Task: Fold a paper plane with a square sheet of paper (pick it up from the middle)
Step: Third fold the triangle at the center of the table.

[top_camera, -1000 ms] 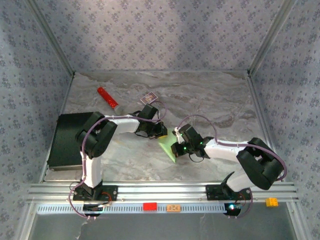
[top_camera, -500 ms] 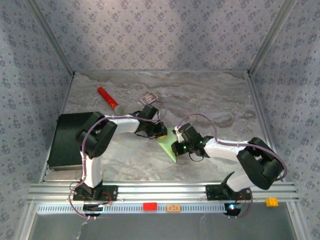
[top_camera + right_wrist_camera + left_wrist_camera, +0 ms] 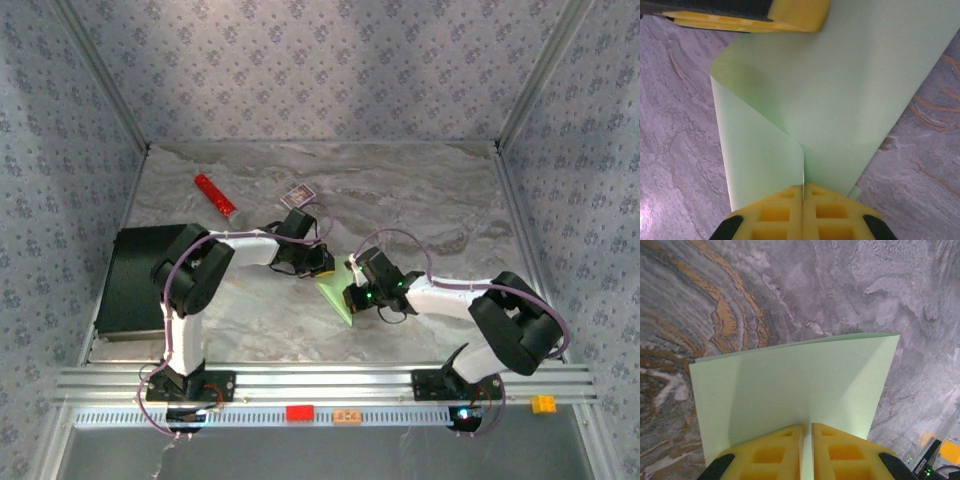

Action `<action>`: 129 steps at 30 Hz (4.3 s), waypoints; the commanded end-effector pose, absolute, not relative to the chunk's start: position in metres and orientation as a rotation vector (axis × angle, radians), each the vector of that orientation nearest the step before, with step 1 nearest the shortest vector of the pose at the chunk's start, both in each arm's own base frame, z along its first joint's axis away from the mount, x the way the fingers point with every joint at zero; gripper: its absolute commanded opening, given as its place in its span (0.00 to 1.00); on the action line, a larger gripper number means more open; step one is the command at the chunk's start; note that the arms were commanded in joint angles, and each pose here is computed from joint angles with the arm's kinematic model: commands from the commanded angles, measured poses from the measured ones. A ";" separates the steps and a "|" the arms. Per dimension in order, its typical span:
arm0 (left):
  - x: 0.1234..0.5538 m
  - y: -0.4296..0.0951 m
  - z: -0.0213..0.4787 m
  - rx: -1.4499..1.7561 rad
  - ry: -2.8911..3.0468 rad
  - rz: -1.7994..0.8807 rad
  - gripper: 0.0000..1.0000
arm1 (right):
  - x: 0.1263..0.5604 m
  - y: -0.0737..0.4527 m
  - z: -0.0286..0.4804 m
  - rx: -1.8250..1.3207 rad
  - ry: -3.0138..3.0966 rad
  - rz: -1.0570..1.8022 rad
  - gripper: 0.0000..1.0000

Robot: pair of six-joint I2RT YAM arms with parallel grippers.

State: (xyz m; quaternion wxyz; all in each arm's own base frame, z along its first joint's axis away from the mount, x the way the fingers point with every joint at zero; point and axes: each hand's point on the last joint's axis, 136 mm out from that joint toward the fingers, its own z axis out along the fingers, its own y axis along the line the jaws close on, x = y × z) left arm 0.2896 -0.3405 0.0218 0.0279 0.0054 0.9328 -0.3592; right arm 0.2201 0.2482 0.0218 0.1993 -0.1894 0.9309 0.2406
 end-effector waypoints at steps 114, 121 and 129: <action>0.228 -0.335 0.033 -0.018 2.743 -1.278 0.03 | 0.225 0.249 0.028 -0.508 2.621 0.683 0.00; 0.250 -0.336 0.078 0.031 2.613 -1.239 0.16 | 0.221 0.244 0.014 -0.480 2.645 0.679 0.00; 0.278 -0.334 0.065 -0.015 2.667 -1.203 0.17 | 0.220 0.242 0.010 -0.473 2.652 0.670 0.00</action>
